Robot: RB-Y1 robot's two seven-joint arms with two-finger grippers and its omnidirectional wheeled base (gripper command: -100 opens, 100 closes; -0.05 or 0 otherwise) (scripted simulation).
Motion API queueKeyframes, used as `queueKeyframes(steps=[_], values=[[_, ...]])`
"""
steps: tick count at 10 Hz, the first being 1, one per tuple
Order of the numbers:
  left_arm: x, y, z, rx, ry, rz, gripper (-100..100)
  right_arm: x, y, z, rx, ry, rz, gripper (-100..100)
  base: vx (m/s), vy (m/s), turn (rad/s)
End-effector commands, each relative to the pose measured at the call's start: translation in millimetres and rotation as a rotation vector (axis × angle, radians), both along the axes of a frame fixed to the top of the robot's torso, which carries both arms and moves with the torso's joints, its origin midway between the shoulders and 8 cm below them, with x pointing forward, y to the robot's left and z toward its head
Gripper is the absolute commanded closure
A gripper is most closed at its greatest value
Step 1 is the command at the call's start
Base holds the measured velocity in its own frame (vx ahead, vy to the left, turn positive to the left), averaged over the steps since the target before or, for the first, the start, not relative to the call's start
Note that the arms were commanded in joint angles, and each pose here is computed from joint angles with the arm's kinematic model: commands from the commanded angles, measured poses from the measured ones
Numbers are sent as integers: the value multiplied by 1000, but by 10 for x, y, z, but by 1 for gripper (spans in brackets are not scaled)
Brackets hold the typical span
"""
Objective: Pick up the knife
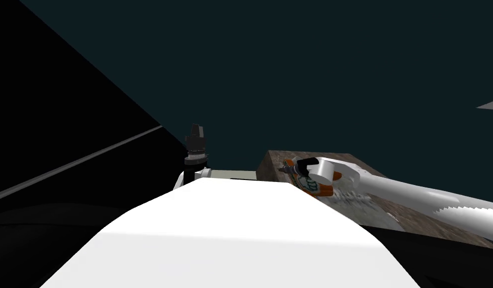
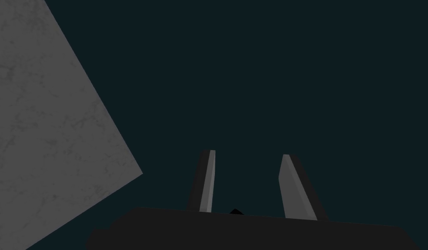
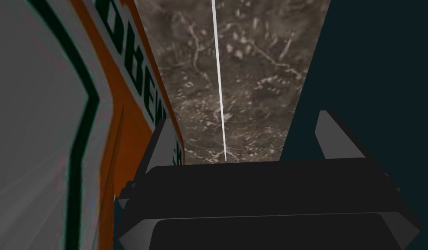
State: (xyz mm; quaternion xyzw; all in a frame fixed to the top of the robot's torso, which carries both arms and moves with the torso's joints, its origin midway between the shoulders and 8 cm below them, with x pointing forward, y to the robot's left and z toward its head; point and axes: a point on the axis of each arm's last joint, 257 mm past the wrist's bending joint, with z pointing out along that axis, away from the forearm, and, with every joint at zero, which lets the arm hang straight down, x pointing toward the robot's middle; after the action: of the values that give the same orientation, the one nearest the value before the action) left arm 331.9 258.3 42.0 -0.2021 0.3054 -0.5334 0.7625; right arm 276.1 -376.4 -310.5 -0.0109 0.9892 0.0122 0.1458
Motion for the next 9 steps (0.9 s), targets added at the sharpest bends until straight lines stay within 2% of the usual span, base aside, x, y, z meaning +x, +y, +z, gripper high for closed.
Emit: queueKeyframes(steps=[1,4,5,6,7,9], values=[[0,0,0,0,0,0,0,-284,-71,-84,-23,81,-7,-100,0,-14,94],[0,0,0,0,0,0,0,-624,-136,-183,-41,175,-17,-100,-5,-7,47],[0,0,0,0,0,0,0,-539,-128,-169,-36,152,-12,-100,0,0,0],[0,0,0,0,0,0,0,-555,-131,-170,-37,157,-13,0,0,0,0],[0,0,0,0,0,0,0,-571,-199,-262,-46,158,-23,-100,11,29,103],[0,0,0,0,0,0,0,-571,-204,-308,-47,159,-25,-100,19,37,59]])
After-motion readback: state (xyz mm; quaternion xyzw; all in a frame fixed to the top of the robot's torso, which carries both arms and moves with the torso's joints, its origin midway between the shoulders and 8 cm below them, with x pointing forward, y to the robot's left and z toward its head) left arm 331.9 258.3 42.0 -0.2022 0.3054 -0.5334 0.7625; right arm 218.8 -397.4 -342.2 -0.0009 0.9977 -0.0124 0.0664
